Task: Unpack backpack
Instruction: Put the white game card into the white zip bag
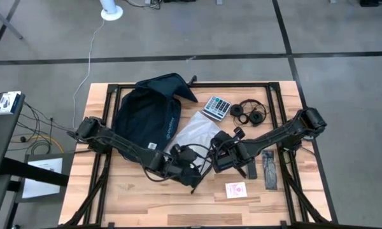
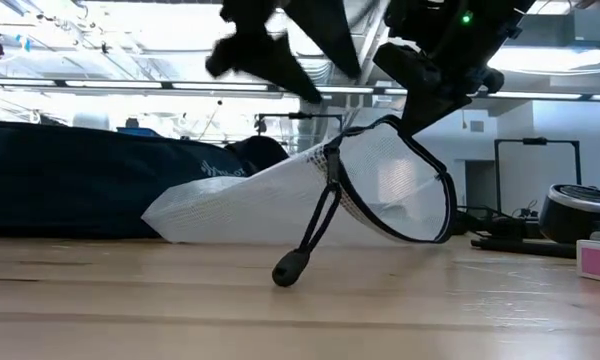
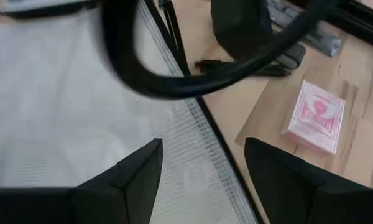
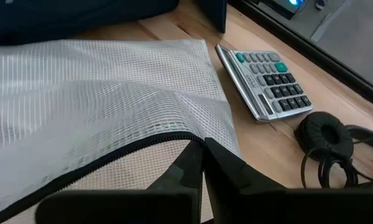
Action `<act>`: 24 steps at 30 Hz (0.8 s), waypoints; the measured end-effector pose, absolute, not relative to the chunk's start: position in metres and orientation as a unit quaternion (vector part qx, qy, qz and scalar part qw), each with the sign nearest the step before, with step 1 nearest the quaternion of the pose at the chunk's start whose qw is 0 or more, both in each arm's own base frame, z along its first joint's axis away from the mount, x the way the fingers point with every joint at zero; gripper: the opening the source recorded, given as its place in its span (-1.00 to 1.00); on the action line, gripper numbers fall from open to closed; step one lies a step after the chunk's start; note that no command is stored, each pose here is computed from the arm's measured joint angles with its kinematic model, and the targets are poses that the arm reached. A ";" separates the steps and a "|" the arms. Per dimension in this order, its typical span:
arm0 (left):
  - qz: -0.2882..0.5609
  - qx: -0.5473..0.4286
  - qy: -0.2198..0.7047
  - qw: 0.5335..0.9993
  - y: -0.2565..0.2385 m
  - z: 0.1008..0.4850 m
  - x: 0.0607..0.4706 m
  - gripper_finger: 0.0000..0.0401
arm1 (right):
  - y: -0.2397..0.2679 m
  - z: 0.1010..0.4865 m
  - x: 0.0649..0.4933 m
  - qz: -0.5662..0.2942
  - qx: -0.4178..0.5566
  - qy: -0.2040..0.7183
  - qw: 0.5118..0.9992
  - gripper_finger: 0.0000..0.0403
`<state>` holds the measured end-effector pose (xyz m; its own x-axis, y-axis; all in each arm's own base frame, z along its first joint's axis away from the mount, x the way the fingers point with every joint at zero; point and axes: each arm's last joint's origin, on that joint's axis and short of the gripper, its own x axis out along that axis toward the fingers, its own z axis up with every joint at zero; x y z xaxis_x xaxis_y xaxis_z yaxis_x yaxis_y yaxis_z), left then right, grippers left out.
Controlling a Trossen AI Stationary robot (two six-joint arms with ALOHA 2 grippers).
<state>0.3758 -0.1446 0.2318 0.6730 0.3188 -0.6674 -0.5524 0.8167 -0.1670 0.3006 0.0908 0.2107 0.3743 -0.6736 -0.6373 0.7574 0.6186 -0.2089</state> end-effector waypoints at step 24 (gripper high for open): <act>0.311 -0.027 0.493 0.812 -0.146 0.169 0.393 -0.37 | 0.099 0.210 0.297 -0.420 0.048 0.361 0.831 -1.00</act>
<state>0.3935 -0.1462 0.1685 0.3193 0.4794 -0.8174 -0.5318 0.8047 0.2641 0.2974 0.0987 0.2102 0.3870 -0.6639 -0.6399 0.7333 0.6423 -0.2229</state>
